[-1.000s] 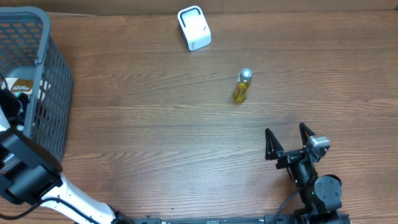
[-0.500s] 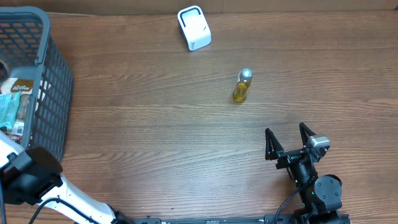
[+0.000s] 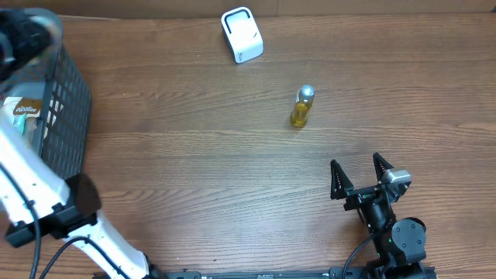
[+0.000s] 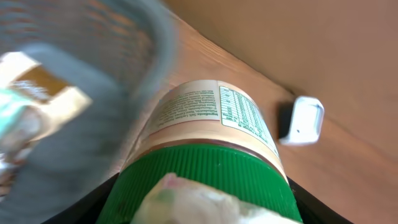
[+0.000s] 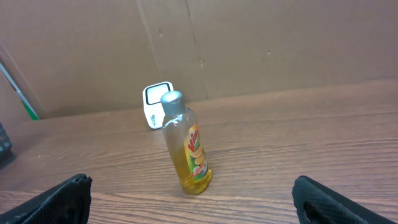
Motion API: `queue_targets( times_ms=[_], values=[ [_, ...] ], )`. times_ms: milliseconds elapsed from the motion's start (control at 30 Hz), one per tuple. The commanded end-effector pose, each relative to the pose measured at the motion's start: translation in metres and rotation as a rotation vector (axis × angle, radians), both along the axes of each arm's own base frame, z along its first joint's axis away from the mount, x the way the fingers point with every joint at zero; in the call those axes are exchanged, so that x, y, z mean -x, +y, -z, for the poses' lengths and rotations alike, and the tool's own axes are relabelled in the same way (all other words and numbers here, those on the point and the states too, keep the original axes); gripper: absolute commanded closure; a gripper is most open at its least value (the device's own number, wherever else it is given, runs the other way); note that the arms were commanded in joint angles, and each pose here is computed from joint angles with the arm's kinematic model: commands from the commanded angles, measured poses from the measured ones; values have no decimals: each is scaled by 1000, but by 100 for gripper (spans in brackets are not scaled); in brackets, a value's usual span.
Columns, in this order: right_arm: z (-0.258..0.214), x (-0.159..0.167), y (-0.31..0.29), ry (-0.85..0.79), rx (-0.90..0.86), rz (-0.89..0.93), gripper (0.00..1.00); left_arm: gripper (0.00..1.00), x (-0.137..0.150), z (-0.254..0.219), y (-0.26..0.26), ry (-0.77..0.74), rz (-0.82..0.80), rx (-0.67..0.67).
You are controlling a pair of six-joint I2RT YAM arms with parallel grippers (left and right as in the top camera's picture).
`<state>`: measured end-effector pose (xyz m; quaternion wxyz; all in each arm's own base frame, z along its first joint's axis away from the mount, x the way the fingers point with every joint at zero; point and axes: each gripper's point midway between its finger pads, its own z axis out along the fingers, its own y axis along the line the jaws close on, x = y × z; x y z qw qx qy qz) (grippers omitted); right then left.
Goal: Scan the item barcode
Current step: 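Carry the green-lidded jar toward the scanner and place it on the table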
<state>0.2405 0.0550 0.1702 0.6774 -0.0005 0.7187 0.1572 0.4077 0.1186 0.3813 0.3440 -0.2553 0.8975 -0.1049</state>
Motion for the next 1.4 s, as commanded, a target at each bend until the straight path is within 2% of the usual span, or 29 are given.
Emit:
queue_targets(
  times_ms=[0,100,267,500,700,833,967,1367],
  values=[
    [2,-1,-2,0,-3,10,0,47,-2,-20,-51,-48,88,-34],
    [2,-1,-2,0,-3,10,0,47,-8,-15,-97,-29,187,-47],
    [2,-1,-2,0,-3,10,0,42,-10,8,-159,52,301,-142],
    [2,-1,-2,0,-3,10,0,38,5,77,-239,280,480,-163],
    [2,-1,-2,0,-3,10,0,32,17,141,-276,441,545,-183],
    [2,-1,-2,0,-3,10,0,31,17,175,-287,492,505,-197],
    [2,-1,-2,0,-3,10,0,32,17,205,-297,516,466,-184],
    [2,-1,-2,0,-3,10,0,34,32,290,-336,528,524,-201]
  ],
)
